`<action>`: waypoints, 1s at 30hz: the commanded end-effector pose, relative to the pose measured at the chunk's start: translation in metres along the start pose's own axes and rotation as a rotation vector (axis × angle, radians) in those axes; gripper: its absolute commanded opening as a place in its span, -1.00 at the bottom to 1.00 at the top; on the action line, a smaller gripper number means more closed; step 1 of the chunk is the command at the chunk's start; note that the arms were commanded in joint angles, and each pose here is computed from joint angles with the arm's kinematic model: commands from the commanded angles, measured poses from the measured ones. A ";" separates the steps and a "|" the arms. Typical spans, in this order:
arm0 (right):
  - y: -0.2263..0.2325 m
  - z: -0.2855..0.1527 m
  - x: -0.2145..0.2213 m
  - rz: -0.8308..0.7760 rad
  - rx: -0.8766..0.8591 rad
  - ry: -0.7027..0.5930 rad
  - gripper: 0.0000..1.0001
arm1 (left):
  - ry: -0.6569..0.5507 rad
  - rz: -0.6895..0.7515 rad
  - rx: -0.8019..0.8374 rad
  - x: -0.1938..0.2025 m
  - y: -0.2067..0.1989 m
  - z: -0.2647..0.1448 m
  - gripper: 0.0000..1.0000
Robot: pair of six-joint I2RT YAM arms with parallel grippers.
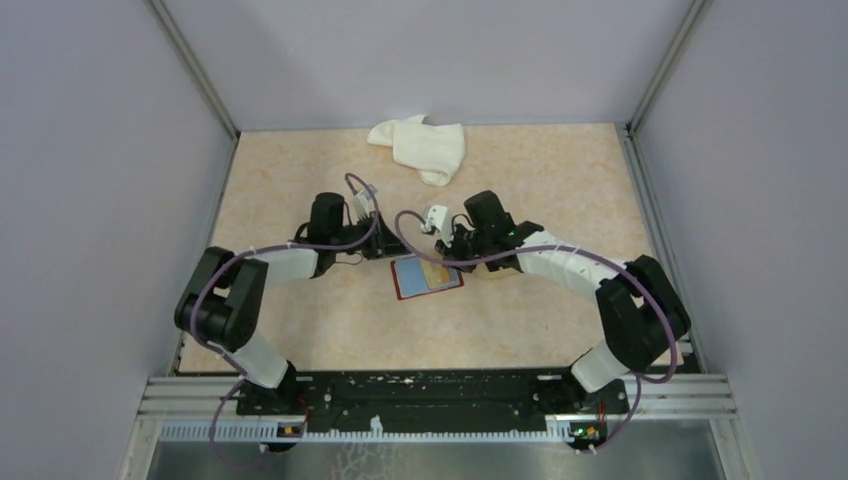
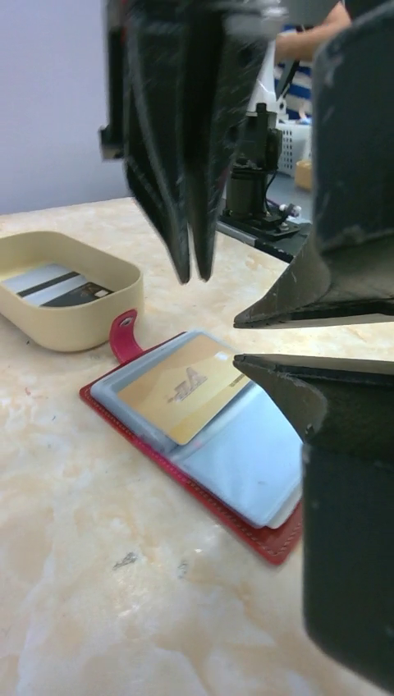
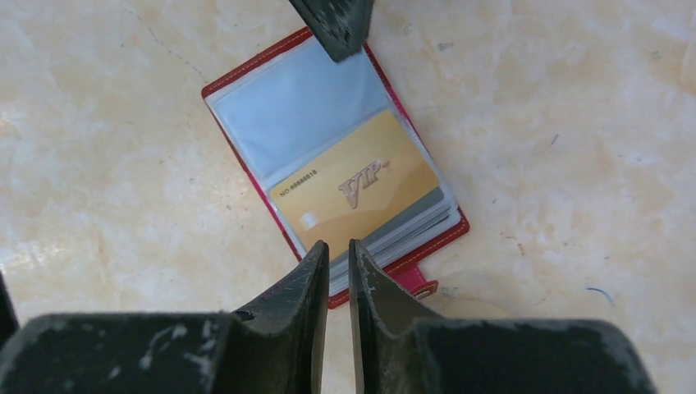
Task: Put the credit cards into the card holder
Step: Insert the credit card into the card holder, then close the card holder at the center of the board.
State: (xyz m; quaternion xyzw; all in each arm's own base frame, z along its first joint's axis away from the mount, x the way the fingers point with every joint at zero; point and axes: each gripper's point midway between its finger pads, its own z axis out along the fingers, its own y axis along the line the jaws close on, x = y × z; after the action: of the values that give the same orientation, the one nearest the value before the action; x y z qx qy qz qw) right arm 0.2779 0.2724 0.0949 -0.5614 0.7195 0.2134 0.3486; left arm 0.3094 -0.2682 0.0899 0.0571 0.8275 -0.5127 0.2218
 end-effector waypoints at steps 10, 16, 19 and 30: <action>-0.030 0.027 0.027 0.267 0.117 0.102 -0.55 | -0.343 0.161 -0.233 0.019 0.017 -0.075 -0.04; -0.040 0.031 0.043 0.284 0.175 0.174 -0.51 | -0.376 0.064 -0.257 0.032 0.032 -0.081 0.96; -0.042 0.033 0.054 0.291 0.193 0.216 -0.55 | -0.323 0.000 -0.214 0.041 0.030 -0.073 0.97; -0.043 0.036 0.073 0.301 0.200 0.308 -0.69 | -0.177 -0.220 -0.189 0.075 0.048 -0.051 0.68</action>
State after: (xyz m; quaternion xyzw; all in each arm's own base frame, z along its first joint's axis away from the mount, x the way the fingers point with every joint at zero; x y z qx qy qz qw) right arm 0.3186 0.2433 0.0254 -0.4371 0.8496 0.1211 0.2691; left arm 0.2473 -0.2092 0.0464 -0.0772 0.8466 -0.4511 0.2718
